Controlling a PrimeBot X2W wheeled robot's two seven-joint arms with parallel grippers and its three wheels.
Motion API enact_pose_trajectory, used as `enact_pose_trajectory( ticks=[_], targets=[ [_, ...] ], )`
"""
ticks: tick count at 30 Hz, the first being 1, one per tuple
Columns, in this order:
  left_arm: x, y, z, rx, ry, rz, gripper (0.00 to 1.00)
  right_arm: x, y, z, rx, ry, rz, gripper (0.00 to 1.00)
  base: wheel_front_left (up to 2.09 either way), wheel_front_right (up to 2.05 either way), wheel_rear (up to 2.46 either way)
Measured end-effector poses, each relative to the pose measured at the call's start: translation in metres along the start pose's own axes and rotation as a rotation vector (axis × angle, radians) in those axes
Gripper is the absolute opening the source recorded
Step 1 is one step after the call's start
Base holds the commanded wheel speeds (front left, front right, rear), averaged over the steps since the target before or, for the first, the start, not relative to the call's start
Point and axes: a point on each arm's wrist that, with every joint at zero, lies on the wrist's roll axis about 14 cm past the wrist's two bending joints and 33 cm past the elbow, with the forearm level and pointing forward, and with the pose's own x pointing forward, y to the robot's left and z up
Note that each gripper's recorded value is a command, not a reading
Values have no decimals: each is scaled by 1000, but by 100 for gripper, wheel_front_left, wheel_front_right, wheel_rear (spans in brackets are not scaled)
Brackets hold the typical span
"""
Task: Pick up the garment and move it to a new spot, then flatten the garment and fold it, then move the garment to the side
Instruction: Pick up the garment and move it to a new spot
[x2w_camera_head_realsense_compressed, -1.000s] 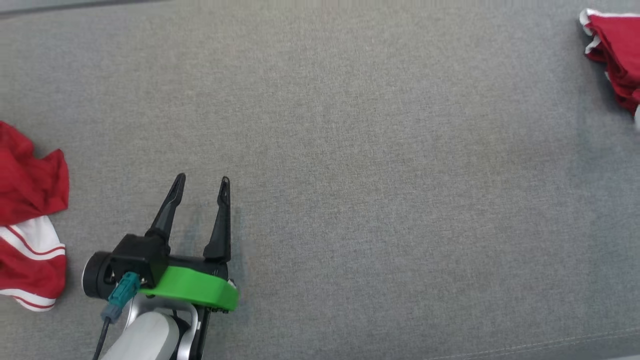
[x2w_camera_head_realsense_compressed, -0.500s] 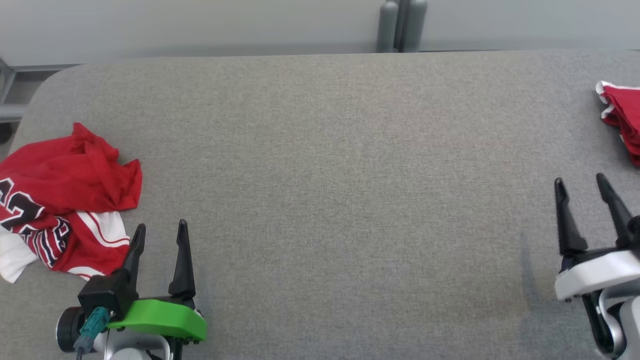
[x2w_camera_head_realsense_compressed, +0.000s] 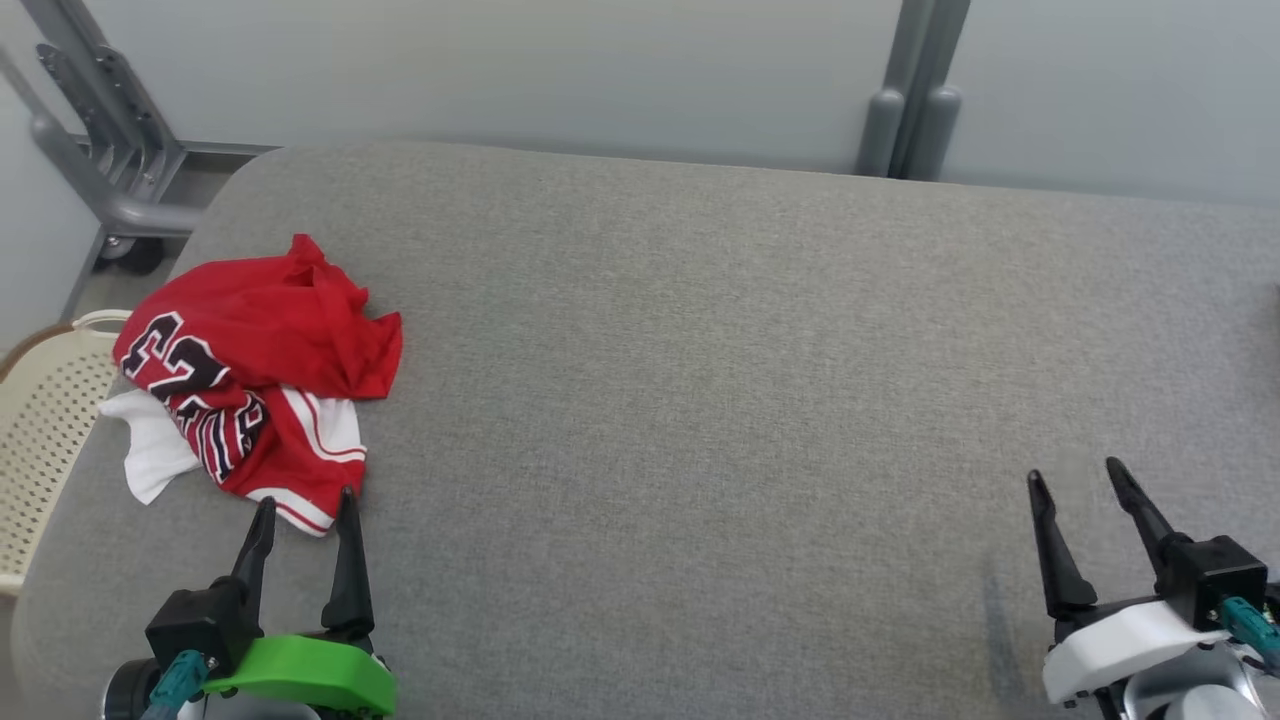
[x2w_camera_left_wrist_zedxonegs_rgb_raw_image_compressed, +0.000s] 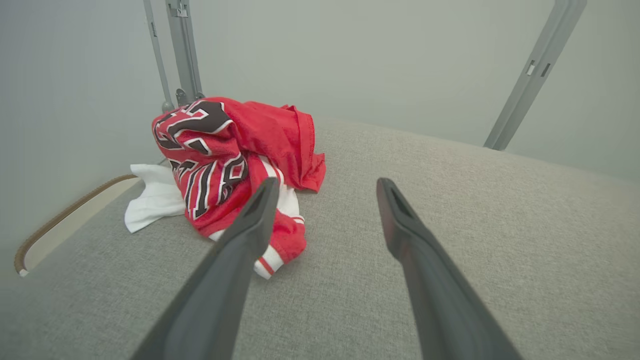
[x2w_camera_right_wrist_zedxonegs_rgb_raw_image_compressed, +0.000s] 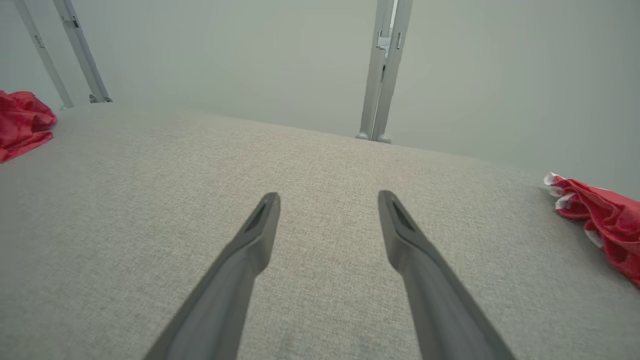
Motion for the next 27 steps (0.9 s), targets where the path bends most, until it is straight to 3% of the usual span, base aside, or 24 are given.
enact_pose_trajectory(
  ticks=[8, 18, 23, 27],
  targets=[
    [-25, 31, 13, -1, -51, 92, 100, 33, 78, 22, 9, -67, 225, 100, 0, 0, 0],
    [-86, 92, 24, -6, -105, 313, 100, 45, 190, 45, 34, -127, 540, 100, 0, 0, 0],
    [-86, 87, 26, -34, -115, 302, 100, 53, 208, 52, 42, -147, 607, 100, 0, 0, 0],
    [-39, 71, 53, -41, -125, 207, 100, 60, 204, 44, 47, -137, 617, 100, 0, 0, 0]
  ],
)
